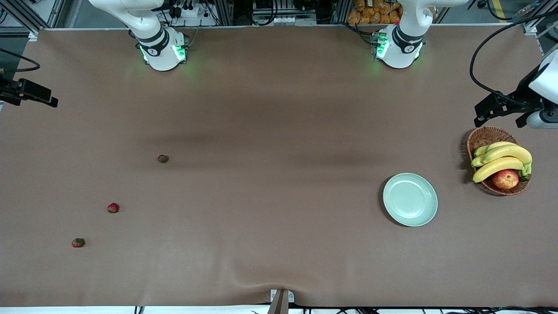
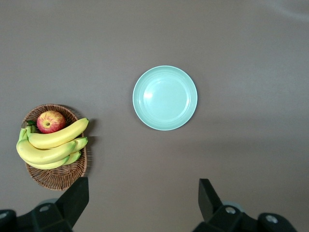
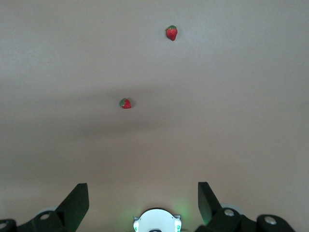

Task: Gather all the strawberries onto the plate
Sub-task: 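Reach the right gripper down to the nearest strawberry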

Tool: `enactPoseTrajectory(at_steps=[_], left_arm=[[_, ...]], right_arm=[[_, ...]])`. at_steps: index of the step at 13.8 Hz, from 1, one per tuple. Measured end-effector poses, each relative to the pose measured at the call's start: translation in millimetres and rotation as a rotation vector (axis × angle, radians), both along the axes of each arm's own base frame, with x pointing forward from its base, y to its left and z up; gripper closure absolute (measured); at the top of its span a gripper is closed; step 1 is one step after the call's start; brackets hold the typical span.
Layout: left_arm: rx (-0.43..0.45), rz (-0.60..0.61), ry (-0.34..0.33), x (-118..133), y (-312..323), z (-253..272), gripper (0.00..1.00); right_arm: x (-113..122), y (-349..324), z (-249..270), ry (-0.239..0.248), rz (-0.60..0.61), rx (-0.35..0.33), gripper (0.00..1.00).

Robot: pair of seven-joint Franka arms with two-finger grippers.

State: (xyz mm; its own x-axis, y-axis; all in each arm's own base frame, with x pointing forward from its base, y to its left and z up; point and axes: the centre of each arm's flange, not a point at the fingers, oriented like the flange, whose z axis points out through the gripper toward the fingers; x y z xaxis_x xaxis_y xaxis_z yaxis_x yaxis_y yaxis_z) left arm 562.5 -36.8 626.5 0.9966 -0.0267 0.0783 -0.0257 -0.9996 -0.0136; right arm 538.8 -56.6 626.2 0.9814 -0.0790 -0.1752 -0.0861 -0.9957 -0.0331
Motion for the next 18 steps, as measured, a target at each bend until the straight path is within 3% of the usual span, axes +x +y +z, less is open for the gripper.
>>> enactPoseTrajectory(at_steps=[5, 8, 12, 18], left_arm=[[0.006, 0.004, 0.074, 31.1, -0.3, -48.1, 0.0], [0.006, -0.004, 0.075, 36.5, -5.4, -50.5, 0.0], [0.006, -0.002, 0.064, 36.6, -4.2, -44.8, 0.0], [0.006, 0.0, 0.064, 36.7, -2.7, -44.8, 0.0]], right_arm=[[20.5, -4.2, -34.1, 0.032, -0.008, -0.004, 0.0], [41.9, -8.4, -68.4, 0.044, -0.015, -0.011, 0.0], [80.8, -40.7, -155.6, 0.07, -0.065, -0.027, 0.0], [127.7, -67.7, -286.4, 0.024, -0.111, -0.055, 0.0]])
